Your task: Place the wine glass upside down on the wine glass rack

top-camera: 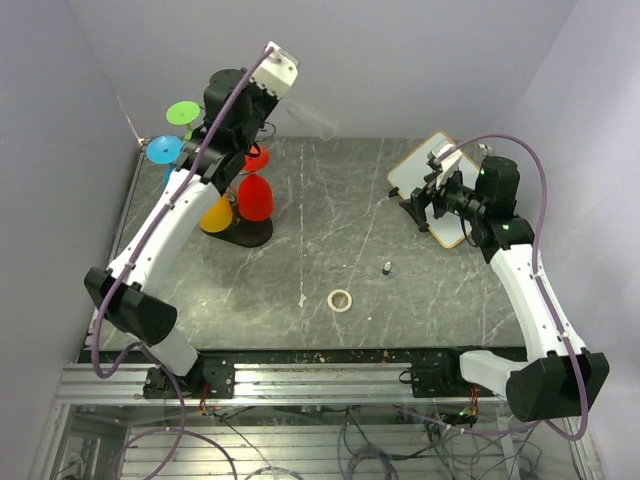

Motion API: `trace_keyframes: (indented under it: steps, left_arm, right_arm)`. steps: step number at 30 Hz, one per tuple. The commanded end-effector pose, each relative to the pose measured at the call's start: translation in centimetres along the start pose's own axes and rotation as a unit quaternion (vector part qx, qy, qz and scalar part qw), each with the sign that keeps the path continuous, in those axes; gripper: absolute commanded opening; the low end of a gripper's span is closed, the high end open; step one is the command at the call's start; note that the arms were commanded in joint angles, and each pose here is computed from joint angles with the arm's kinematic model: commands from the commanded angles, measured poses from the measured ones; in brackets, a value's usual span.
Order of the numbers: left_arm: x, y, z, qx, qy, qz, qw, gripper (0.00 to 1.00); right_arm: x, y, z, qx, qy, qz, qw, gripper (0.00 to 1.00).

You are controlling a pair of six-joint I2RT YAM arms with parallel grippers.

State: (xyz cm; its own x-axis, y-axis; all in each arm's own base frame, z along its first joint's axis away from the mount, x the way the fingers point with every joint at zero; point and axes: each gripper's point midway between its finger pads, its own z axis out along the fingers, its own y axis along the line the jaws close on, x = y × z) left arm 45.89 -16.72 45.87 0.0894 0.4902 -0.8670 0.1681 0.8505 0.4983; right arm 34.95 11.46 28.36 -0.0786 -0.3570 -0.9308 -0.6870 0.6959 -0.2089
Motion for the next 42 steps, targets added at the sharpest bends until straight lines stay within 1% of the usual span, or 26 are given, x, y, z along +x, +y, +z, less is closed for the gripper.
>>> trace_keyframes:
  steps: [1,8,16,29,42]
  left_arm:
    - [-1.0,0.6,1.0,-0.016,-0.011,0.052,0.998,0.07]
    - [1.6,-0.7,2.3,-0.001,0.022,0.118,0.993,0.07]
    - [4.0,-1.5,2.8,0.005,0.053,0.16,0.986,0.07]
    - [6.2,-1.2,1.8,0.009,0.094,0.206,0.974,0.07]
    - [7.0,-0.8,0.4,0.018,0.117,0.221,0.968,0.07]
  right_arm:
    - [-0.1,0.6,0.4,-0.012,-0.011,-0.008,1.0,0.83]
    - [0.3,1.4,1.0,-0.025,-0.005,-0.005,1.0,0.83]
    - [0.5,1.8,1.2,-0.03,-0.002,-0.011,0.999,0.83]
    - [0.8,1.9,1.2,-0.032,0.002,-0.013,0.999,0.83]
    - [1.2,1.9,1.4,-0.033,0.005,-0.016,0.999,0.84]
